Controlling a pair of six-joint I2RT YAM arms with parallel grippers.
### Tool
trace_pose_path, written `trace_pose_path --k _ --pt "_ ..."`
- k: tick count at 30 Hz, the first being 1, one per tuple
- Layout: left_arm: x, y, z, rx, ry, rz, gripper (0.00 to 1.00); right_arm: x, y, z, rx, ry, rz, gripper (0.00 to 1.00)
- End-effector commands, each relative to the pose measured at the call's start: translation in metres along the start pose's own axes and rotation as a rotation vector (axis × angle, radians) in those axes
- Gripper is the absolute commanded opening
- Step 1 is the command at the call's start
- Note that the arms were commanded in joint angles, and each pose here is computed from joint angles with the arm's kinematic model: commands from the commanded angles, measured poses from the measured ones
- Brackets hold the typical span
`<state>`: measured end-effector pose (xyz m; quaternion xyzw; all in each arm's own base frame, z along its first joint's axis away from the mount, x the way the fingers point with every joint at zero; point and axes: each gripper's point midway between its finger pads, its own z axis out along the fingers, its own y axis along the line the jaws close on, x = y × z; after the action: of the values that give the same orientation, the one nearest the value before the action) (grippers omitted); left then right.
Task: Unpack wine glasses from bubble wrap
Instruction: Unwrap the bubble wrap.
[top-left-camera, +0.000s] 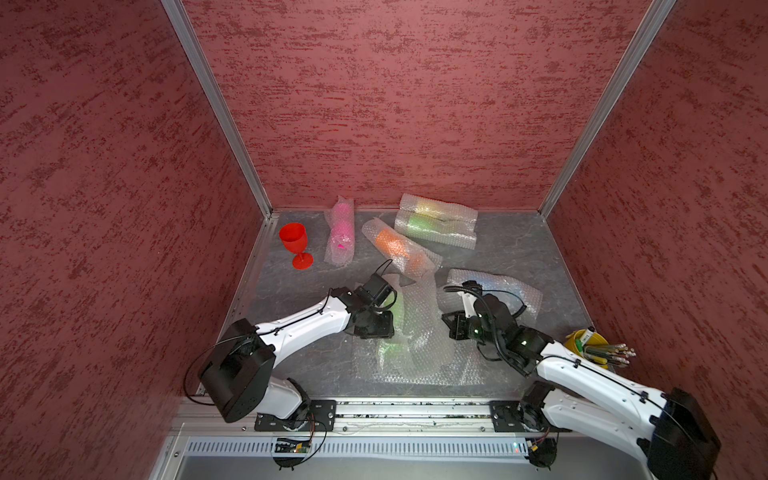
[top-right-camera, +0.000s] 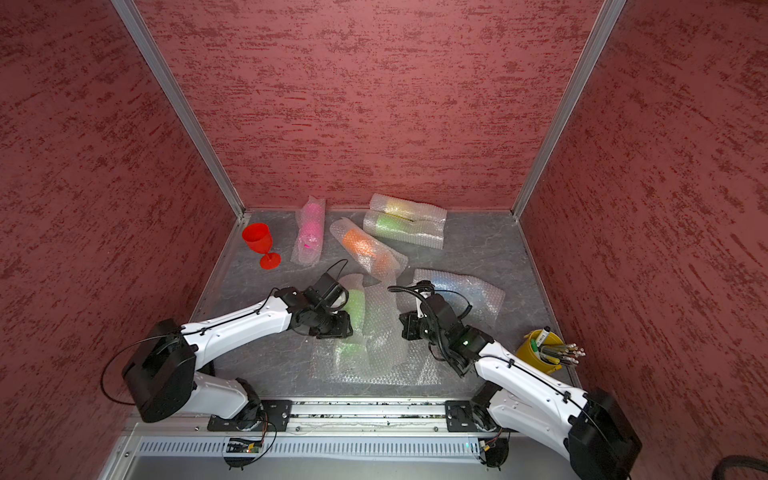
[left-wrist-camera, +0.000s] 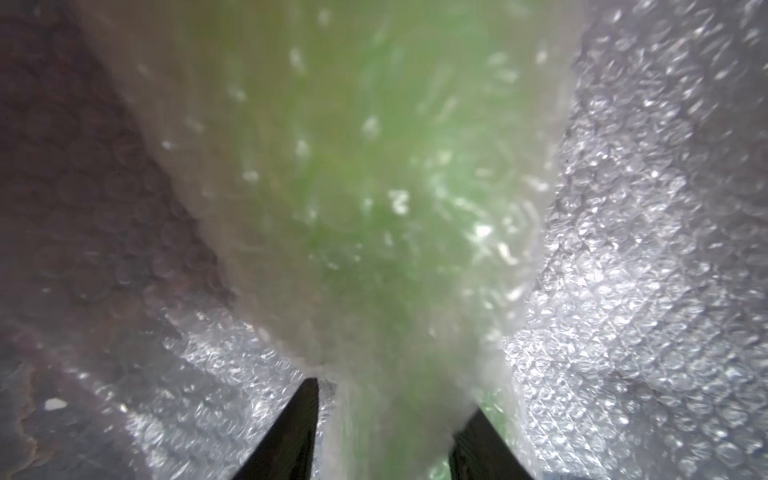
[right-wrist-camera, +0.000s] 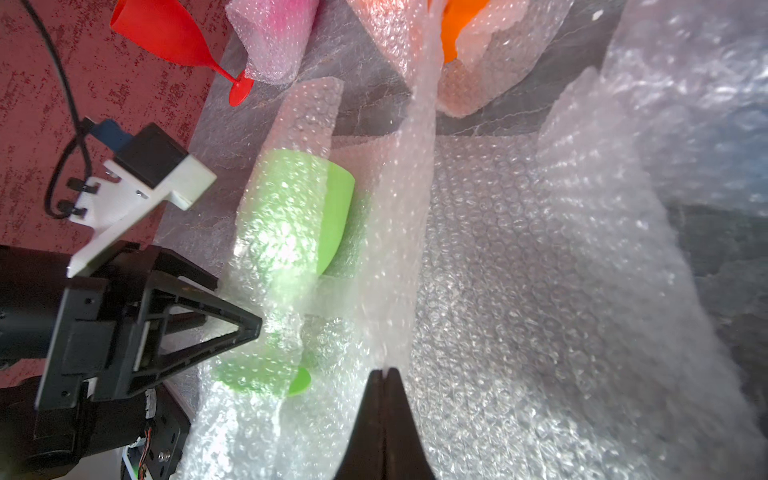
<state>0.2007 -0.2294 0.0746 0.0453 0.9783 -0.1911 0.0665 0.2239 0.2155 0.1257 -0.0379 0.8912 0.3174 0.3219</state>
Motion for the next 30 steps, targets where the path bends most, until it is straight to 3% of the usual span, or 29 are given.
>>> trace_pose_path --k 1,19,26,30 --pt "-0.01 -0.013 -0.015 0.067 -0.068 0.02 0.43 -0.014 0.002 -0.008 0.018 -0.049 -0.019 0.0" --pt "-0.006 -0.023 -0.02 0.07 -0.097 0.052 0.4 -0.016 -0.011 -0.025 0.087 -0.08 -0.033 0.0" --pt "-0.01 -0.012 -0.039 0.068 -0.108 -0.017 0.73 -0.012 -0.013 -0.02 0.085 -0.067 -0.024 0.0" --pt "-0.009 -0.031 -0.048 0.155 -0.098 -0.009 0.77 -0.006 -0.009 -0.014 0.035 -0.058 0.01 0.0"
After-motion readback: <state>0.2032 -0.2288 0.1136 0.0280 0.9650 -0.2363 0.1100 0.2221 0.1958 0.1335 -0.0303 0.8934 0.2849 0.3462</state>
